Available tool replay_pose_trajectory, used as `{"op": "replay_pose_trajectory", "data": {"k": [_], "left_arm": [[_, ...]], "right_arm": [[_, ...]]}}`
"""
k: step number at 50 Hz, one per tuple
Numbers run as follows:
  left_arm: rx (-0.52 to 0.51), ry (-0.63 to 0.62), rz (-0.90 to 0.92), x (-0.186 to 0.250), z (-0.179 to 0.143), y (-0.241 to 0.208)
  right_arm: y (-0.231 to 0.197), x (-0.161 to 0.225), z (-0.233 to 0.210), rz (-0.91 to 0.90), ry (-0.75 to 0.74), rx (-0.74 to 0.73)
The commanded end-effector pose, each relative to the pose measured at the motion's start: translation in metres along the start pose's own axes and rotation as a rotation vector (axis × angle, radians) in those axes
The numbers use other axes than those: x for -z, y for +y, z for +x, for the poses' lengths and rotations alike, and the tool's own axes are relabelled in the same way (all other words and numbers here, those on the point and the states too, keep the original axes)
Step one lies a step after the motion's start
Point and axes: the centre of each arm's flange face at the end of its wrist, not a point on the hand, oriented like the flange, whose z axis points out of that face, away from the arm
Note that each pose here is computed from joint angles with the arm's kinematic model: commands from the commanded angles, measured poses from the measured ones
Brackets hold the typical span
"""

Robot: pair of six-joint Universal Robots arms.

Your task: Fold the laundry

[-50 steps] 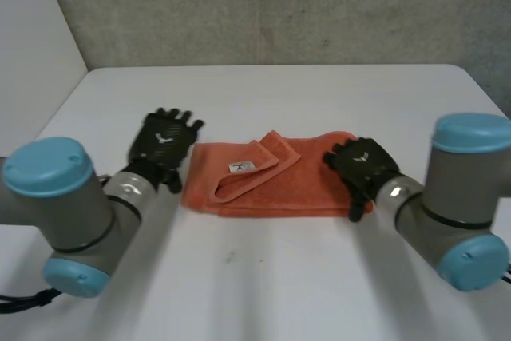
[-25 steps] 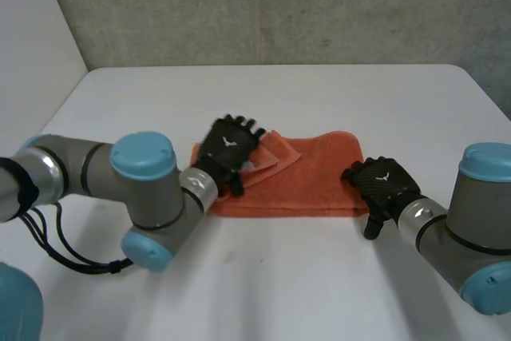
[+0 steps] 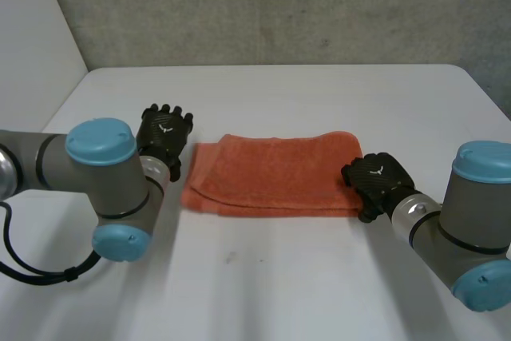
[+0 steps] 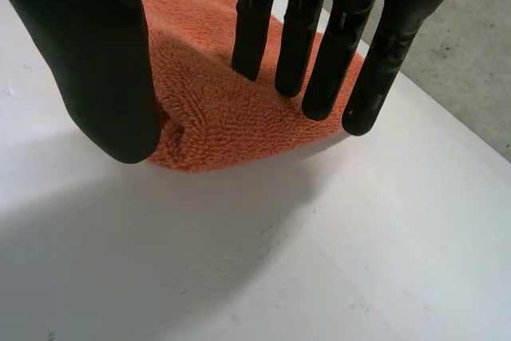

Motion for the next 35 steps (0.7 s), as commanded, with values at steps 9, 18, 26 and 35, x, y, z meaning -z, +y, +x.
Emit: {"op": "replay_pose_trajectory", "data": {"k": [9,18,26,35], "left_arm": [[0.11,0.01,0.032,0.044,-0.014,-0.024],[0.114,0.033,-0.01,0.053,-0.024,-0.008],[0.122,0.019,-0.007,0.058,-0.032,-0.01],[0.226,0.011,0.039,0.059,-0.036,-0.025]], "right_arm": [[-0.002,-0.007,0.017,-0.01,0.086,0.019],[-0.047,-0.018,0.047,0.057,0.273,0.21],[-0.126,-0.014,-0.067,0.32,0.009,0.329],[-0.095,0.001,-0.178,0.36,-0.341,0.451]]}}
